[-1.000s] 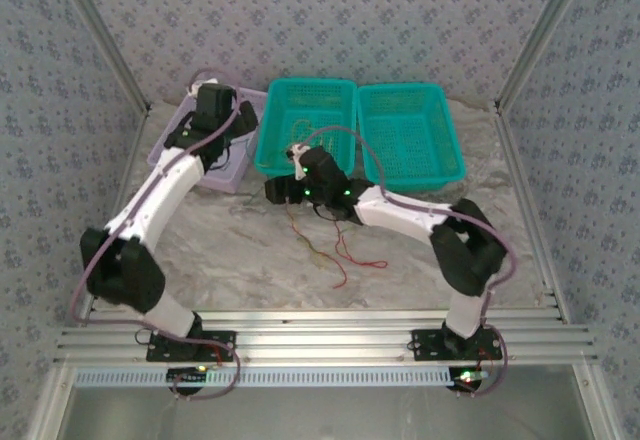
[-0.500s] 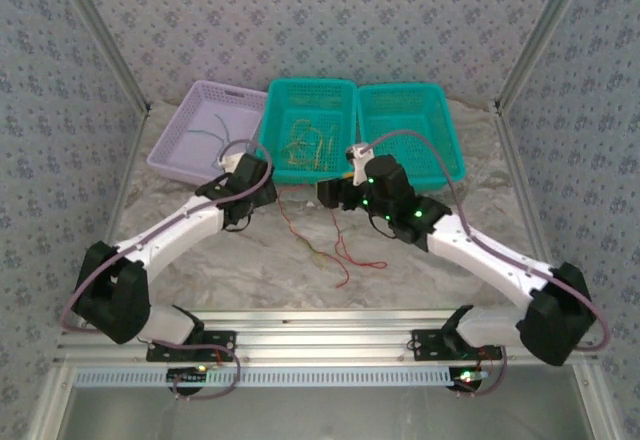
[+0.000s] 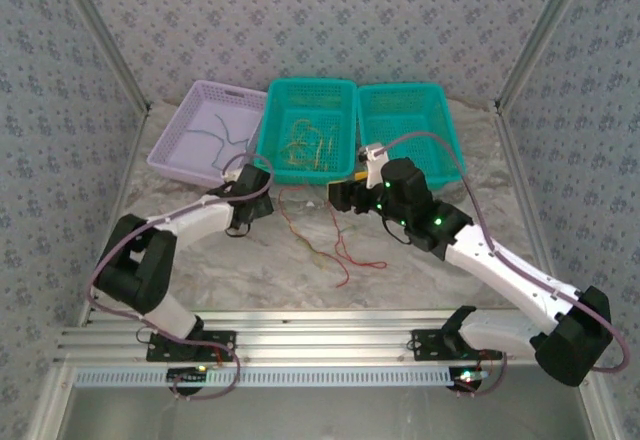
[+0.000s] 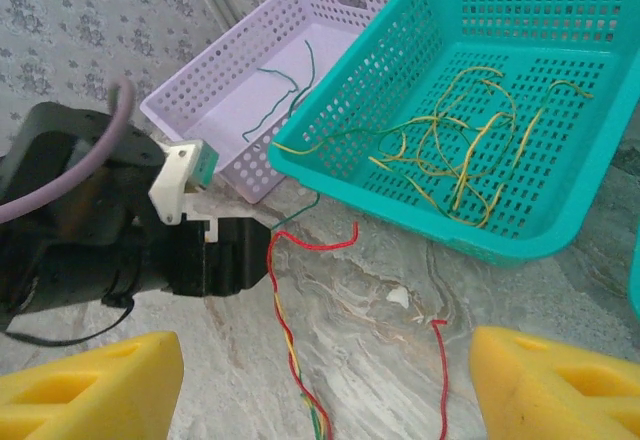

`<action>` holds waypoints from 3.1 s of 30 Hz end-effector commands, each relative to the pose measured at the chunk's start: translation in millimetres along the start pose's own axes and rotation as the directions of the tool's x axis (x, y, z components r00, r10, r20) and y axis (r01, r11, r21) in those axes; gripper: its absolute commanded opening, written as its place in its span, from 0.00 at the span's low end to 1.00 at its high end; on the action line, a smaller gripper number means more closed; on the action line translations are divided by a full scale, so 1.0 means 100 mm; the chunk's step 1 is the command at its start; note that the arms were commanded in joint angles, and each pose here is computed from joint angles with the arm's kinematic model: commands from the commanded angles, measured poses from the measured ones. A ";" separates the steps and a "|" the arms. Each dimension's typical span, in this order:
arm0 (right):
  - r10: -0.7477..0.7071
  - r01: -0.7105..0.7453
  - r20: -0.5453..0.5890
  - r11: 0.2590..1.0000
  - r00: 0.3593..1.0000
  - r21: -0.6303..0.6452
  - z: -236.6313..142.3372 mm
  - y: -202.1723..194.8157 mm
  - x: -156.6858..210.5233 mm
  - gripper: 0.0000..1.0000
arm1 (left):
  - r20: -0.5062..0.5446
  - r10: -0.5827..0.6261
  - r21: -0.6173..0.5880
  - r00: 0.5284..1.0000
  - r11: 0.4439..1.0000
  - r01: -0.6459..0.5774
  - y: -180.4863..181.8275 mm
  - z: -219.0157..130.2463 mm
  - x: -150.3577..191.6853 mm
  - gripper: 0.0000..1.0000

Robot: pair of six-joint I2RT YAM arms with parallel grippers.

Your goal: Untangle the cables

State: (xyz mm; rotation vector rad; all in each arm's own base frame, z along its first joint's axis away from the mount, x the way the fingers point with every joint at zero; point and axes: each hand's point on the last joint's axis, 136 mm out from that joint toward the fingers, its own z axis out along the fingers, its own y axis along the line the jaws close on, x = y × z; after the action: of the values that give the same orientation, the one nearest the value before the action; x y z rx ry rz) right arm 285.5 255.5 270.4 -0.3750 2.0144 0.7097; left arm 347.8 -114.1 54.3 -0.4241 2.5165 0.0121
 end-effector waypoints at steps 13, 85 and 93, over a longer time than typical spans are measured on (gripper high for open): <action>-0.022 0.022 0.043 1.000 0.999 0.000 -0.15 0.05 -0.17 0.77 | 0.012 0.019 0.050 1.000 0.999 -0.020 -0.22 0.48 -0.16 0.66; -0.068 0.070 0.034 0.994 0.997 -0.081 -0.28 0.49 -0.22 0.78 | -0.183 -0.374 0.317 0.909 0.853 0.415 -0.28 0.11 -1.82 0.00; -0.071 0.073 0.031 0.994 0.997 -0.079 -0.31 0.49 -0.18 0.78 | -0.235 -0.391 0.274 0.890 0.852 0.446 -0.34 0.51 -1.77 0.04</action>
State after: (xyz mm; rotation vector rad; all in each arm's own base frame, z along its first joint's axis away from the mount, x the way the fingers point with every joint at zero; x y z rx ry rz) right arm 252.0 278.1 305.5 -0.4771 1.9570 0.7584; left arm 515.6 -83.5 104.0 -0.8475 2.4761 -0.5806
